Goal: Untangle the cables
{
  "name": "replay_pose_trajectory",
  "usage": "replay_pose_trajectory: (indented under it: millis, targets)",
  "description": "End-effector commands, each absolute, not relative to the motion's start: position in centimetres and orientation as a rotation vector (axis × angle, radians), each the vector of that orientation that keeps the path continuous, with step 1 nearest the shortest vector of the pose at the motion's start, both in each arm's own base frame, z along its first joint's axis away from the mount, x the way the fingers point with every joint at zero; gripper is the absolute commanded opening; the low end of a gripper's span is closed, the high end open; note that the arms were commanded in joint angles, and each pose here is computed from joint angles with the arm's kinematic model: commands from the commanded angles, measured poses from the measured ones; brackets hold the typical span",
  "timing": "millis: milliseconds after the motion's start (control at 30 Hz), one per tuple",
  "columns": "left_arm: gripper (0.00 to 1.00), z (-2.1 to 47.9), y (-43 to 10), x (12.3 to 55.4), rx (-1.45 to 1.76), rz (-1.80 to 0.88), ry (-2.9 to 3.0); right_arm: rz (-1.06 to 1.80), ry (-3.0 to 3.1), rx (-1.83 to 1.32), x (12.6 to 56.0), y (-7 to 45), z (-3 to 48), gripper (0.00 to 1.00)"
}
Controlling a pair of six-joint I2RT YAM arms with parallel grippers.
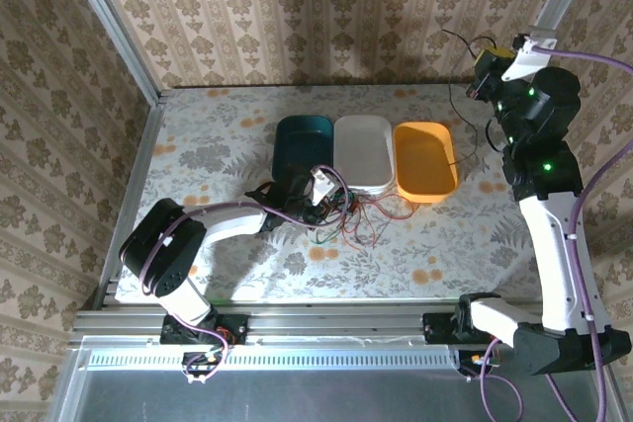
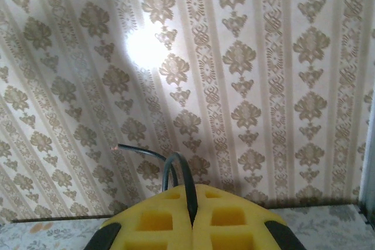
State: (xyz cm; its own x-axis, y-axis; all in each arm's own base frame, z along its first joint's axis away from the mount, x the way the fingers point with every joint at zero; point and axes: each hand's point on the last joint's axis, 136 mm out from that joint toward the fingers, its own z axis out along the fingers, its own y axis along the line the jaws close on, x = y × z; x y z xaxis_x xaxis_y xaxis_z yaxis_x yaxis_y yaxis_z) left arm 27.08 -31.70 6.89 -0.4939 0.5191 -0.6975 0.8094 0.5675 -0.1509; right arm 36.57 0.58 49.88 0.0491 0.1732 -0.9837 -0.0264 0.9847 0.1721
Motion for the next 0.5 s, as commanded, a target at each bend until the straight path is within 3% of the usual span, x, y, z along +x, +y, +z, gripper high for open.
replay_pose_trajectory:
  millis: [0, 233, 467]
  targets:
    - [0.00, 7.5, -32.0, 27.1, 1.040, -0.666, 2.177, 0.105, 1.476, 0.091, 36.8, 0.5, 51.4, 0.00]
    - [0.00, 7.3, -32.0, 27.1, 1.035, -0.670, 2.187, 0.122, 1.637, 0.153, 38.5, 0.3, 45.2, 0.00]
    - [0.00, 7.2, -31.9, 27.0, 1.043, -0.671, 2.192, 0.130, 1.883, 0.293, 39.1, 0.5, 34.1, 0.00]
